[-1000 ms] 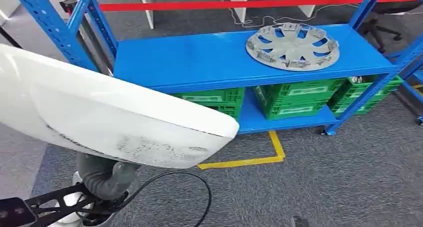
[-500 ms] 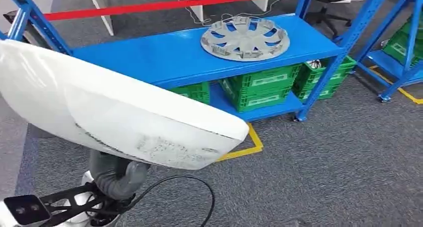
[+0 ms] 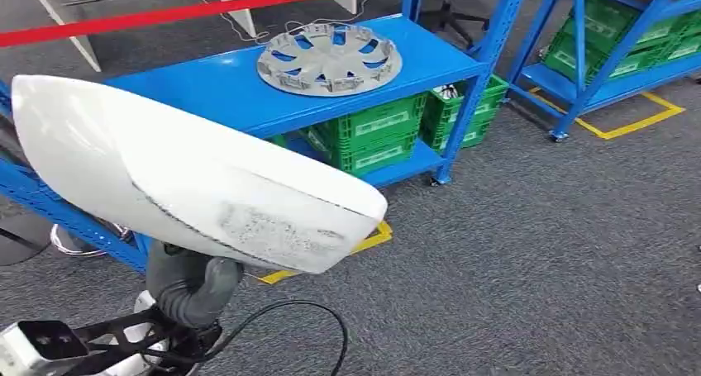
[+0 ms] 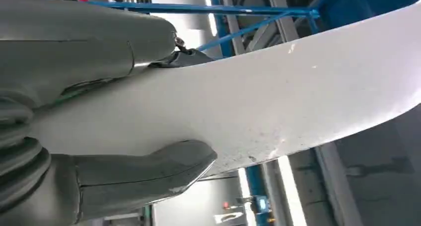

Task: Take the parts from the cabinet and place them on the table.

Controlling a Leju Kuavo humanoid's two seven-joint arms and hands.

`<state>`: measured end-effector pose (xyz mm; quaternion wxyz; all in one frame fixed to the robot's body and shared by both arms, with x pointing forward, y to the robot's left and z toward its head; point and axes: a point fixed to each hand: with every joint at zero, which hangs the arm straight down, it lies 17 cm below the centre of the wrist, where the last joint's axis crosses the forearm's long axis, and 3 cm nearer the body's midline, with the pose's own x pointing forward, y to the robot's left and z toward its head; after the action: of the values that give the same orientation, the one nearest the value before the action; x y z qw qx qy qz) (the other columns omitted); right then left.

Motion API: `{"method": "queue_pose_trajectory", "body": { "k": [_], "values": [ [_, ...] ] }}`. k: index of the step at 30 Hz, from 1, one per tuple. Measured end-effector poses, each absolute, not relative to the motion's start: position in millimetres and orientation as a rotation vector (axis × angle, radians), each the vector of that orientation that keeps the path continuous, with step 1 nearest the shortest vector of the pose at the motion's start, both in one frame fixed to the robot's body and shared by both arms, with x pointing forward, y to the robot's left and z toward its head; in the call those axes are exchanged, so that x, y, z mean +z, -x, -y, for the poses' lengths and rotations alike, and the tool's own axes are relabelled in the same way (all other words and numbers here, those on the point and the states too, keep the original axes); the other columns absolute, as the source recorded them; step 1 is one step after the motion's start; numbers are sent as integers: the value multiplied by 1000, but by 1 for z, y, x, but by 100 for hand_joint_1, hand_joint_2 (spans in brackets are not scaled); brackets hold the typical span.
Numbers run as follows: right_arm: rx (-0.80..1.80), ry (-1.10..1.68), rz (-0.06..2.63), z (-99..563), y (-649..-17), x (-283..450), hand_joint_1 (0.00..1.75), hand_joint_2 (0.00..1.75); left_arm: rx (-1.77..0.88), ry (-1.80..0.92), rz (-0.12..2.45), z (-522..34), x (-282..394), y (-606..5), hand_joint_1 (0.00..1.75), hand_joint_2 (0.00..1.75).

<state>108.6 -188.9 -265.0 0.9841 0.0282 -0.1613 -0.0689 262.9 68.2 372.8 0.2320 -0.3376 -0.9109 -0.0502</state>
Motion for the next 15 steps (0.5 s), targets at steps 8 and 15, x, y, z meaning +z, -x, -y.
{"method": "queue_pose_trajectory", "body": {
  "k": [8, 15],
  "values": [
    [-64, -29, 363, 204, -122, -264, 0, 0, -61, 933, 2476, -77, 368, -267, 175, 175],
    [-24, -24, 344, 207, -124, -265, 0, 0, -10, 936, 2486, -84, 374, -272, 175, 175]
  ]
}}
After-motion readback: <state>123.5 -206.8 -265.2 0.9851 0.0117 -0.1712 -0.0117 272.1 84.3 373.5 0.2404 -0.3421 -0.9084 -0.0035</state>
